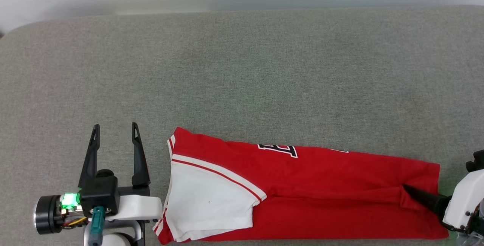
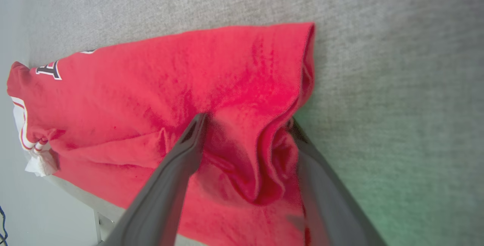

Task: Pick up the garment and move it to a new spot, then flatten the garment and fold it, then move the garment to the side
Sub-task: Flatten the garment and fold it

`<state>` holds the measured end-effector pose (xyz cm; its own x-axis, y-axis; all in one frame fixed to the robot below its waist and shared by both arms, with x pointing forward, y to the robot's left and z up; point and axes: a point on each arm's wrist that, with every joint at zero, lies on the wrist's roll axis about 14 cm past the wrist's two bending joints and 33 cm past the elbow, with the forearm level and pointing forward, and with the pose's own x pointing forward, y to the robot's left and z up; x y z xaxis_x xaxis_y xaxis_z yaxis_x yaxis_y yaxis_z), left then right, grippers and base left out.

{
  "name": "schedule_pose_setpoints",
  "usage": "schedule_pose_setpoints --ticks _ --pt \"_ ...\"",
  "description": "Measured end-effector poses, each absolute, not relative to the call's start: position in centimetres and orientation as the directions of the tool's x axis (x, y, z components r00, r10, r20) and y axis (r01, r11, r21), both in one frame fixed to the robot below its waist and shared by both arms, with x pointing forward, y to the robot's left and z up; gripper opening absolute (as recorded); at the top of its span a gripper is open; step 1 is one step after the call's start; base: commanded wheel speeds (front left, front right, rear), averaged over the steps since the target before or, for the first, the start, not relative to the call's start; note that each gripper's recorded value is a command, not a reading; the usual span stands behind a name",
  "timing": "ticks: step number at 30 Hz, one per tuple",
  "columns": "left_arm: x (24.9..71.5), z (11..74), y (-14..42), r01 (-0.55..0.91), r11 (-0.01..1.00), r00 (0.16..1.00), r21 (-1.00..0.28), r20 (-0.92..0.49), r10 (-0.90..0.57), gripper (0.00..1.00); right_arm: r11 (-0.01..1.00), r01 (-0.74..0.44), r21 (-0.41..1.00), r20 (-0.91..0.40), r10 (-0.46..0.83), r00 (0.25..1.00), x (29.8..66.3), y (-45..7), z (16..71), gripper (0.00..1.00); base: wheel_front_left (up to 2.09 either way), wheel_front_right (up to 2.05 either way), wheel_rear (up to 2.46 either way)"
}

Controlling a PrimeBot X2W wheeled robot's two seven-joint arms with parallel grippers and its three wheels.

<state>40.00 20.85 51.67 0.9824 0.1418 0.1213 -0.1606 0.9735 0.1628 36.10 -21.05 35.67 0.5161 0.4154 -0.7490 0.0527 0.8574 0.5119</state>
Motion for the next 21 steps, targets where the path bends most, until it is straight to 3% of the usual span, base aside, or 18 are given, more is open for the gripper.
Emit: schedule_pose_setpoints --ticks 1,2,11,17,21 --pt "40.0 51.7 20.8 -0.166 0.973 0.981 0.163 0.127 0.146 1.00 0.857 0.051 0.513 -0.749 0.418 0.514 36.1 -21.0 35.7 0.35 0.00 0.00 0.00" --pt "39.9 51.7 20.6 -0.167 0.973 0.981 0.160 0.128 0.148 1.00 0.857 0.049 0.514 -0.749 0.419 0.513 36.0 -20.9 35.7 0.00 0.00 0.00 0.00" --pt "38.4 52.2 20.1 -0.199 0.963 0.972 0.182 0.160 0.171 1.00 0.860 0.010 0.511 -0.725 0.425 0.541 36.0 -20.9 37.4 0.00 0.00 0.00 0.00" --pt "37.3 52.2 20.1 -0.203 0.959 0.972 0.196 0.161 0.173 1.00 0.918 0.060 0.392 -0.748 0.280 0.602 36.5 -27.3 39.4 0.00 0.00 0.00 0.00" --pt "36.8 52.4 19.9 -0.193 0.959 0.973 0.206 0.167 0.160 1.00 0.948 0.105 0.300 -0.796 0.188 0.576 35.5 -31.0 39.7 0.00 0.00 0.00 0.00"
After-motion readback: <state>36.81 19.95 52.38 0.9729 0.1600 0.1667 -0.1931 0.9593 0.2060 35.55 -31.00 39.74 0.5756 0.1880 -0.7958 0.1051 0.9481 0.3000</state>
